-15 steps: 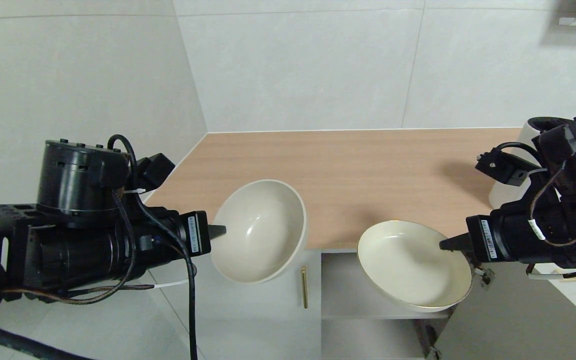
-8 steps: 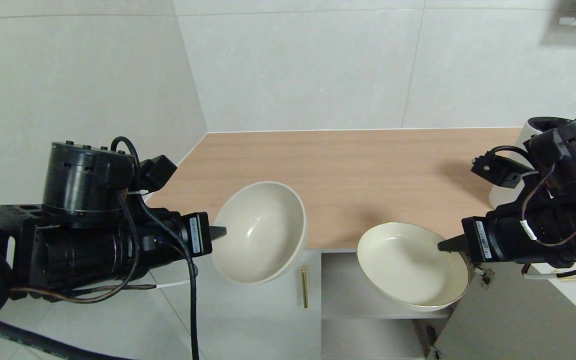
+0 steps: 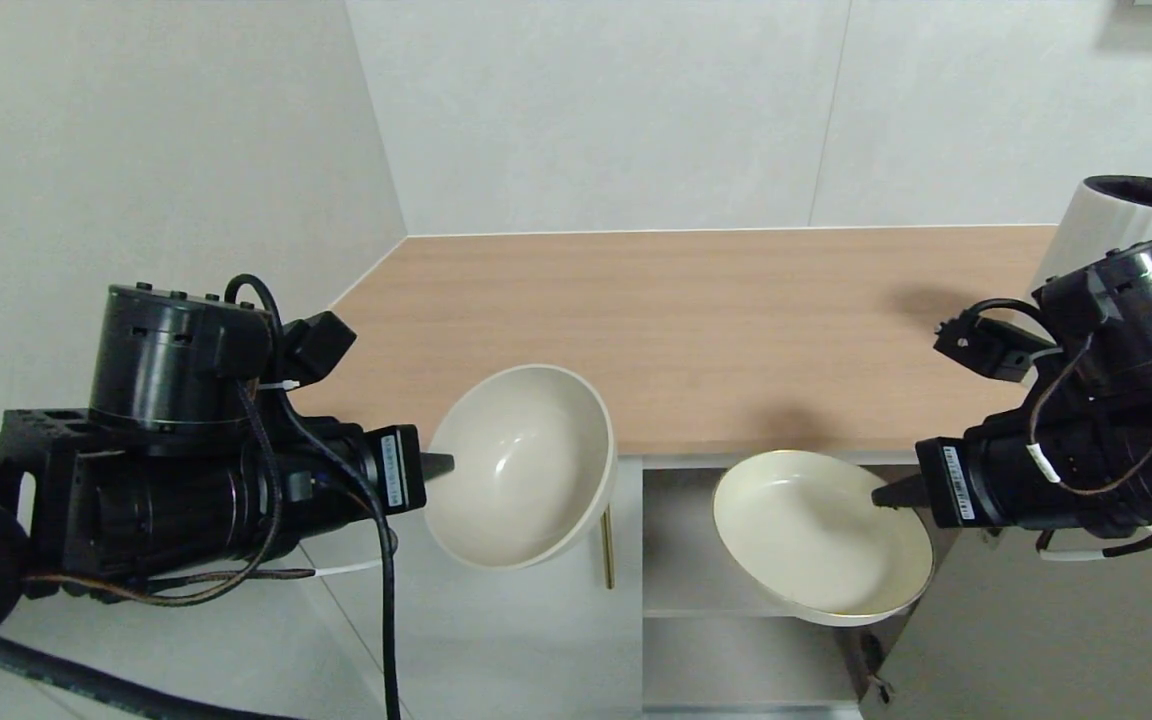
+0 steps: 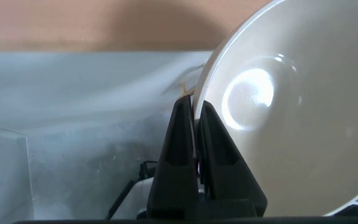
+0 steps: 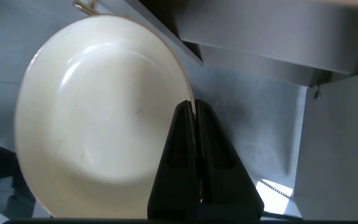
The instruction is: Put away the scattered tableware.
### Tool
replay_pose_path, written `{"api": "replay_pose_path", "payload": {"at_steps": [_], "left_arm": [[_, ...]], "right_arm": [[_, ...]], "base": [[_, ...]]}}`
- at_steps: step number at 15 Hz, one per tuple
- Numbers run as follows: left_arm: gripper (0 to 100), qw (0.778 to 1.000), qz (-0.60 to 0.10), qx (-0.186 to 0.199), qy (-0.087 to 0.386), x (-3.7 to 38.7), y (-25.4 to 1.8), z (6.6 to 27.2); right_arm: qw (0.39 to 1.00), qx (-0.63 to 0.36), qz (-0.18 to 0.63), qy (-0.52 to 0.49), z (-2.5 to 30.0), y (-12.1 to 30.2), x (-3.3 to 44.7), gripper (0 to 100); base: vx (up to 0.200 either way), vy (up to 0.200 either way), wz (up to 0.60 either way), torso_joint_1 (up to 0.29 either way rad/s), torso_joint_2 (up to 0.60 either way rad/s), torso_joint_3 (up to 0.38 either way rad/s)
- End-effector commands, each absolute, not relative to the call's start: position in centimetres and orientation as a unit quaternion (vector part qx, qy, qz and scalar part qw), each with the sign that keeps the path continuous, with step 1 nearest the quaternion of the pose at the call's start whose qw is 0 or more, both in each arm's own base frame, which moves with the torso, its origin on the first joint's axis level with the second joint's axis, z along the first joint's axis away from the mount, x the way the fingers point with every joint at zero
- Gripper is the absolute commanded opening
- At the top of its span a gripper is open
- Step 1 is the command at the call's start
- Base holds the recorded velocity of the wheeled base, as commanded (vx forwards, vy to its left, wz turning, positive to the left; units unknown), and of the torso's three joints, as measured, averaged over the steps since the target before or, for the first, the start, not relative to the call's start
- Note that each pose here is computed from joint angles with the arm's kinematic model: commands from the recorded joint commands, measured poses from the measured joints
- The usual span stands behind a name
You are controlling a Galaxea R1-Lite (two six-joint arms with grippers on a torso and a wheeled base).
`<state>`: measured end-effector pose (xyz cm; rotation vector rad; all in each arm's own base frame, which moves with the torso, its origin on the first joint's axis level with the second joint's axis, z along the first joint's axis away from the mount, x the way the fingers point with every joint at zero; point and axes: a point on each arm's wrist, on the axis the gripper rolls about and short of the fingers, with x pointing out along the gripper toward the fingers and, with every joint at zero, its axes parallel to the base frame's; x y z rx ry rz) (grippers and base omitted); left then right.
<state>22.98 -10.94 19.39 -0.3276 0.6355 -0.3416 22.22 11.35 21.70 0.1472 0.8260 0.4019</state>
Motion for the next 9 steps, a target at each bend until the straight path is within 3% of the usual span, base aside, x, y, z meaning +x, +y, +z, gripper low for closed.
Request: {"api": "replay_pose_path", "payload": {"at_steps": [1,9], "left_arm": [[0,0.922,-0.166,-0.159,0.311,23.03,-10.96,19.32],[0,0.922,-0.166,-0.159,0.311,23.03,-10.96,19.32]], "right_arm": [[0.893,0.070,0.194,0.401,21.58,11.41,22.31,0],[0.891,0.069,0.192,0.406,21.27,11.53,22.54,0]], "base": [[0.000,0.000,0.00,-0.198,0.50,0.286],[0.000,0.000,0.00,-0.176,0.47,0.285]]}}
